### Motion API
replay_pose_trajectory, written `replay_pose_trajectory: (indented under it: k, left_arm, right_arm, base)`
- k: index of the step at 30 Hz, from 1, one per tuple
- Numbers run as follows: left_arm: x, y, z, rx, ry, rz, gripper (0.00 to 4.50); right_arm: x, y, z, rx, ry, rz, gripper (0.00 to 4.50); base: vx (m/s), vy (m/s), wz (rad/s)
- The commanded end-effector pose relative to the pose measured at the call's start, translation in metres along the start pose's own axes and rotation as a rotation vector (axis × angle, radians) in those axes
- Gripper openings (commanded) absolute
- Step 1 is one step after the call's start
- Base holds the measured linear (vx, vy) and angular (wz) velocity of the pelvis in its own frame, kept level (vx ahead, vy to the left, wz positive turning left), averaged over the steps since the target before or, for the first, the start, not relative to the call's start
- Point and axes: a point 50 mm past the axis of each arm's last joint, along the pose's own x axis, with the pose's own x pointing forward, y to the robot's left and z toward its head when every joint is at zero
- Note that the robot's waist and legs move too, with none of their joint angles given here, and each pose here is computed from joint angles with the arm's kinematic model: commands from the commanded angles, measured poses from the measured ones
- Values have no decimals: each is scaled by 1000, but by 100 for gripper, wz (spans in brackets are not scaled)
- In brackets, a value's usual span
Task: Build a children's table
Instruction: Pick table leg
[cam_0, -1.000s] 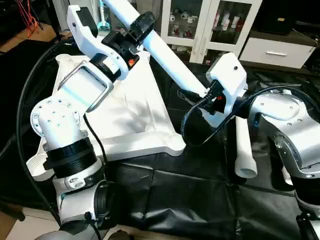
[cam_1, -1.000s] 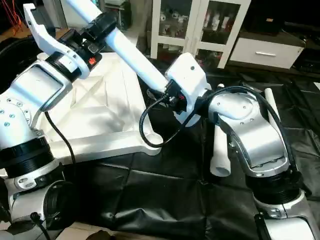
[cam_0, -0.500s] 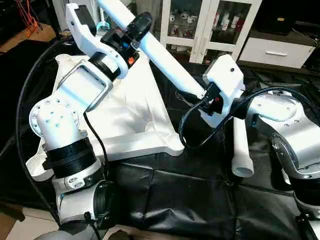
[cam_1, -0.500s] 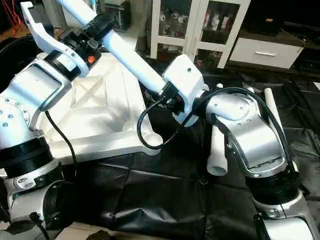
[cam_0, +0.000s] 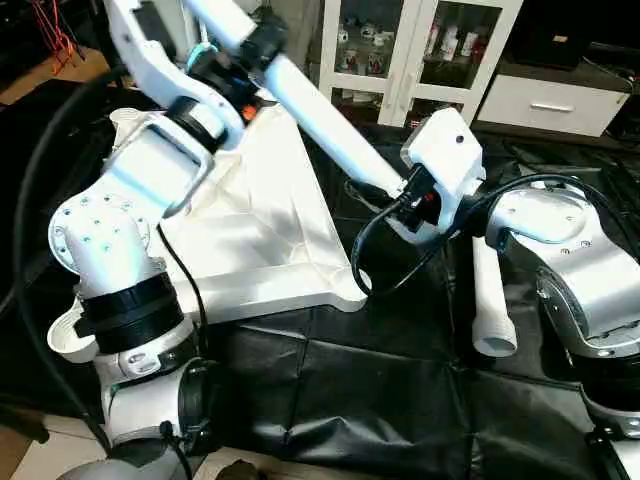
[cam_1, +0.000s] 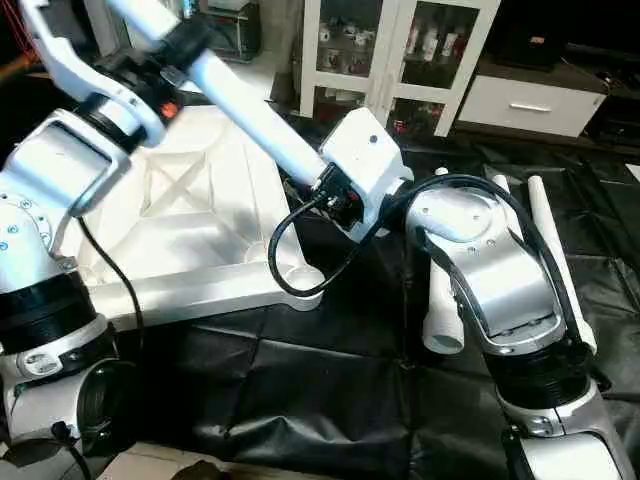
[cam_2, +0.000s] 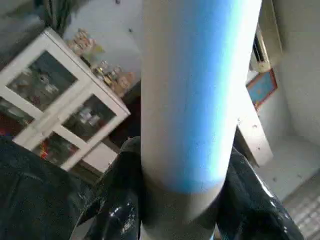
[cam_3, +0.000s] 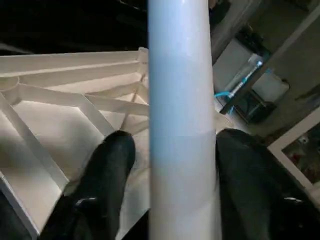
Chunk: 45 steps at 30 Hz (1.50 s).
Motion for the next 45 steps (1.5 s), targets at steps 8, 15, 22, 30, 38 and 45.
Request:
replay_pose_trajectory:
  k: [8, 15, 22, 30, 38, 45]
  left_arm:
    - [-1, 16, 25, 138, -132, 72, 163]
    - [2, 9, 40, 146, -169, -17, 163]
    - [4, -9, 45, 120, -167, -152, 163]
    - [4, -16, 47, 87, -177, -181, 163]
    - [3, -14, 47, 103, -165, -173, 163]
    - [1, -7, 40, 183, -112, -176, 163]
  right_arm:
    - [-8, 27, 12, -103, -113, 129, 377]
    - [-16, 47, -13, -53, -19, 165, 379]
    - [-25, 50, -48, 49, 103, 72, 379]
    - [-36, 47, -60, 79, 136, -11, 379]
    - [-35, 40, -39, 59, 26, -27, 379]
    - [-34, 34, -8, 57, -114, 3, 379]
  base:
    - [0, 0, 0]
    - [0, 0, 0]
    - [0, 0, 0]
    - [0, 0, 0]
    - [0, 0, 0]
    - [0, 0, 0]
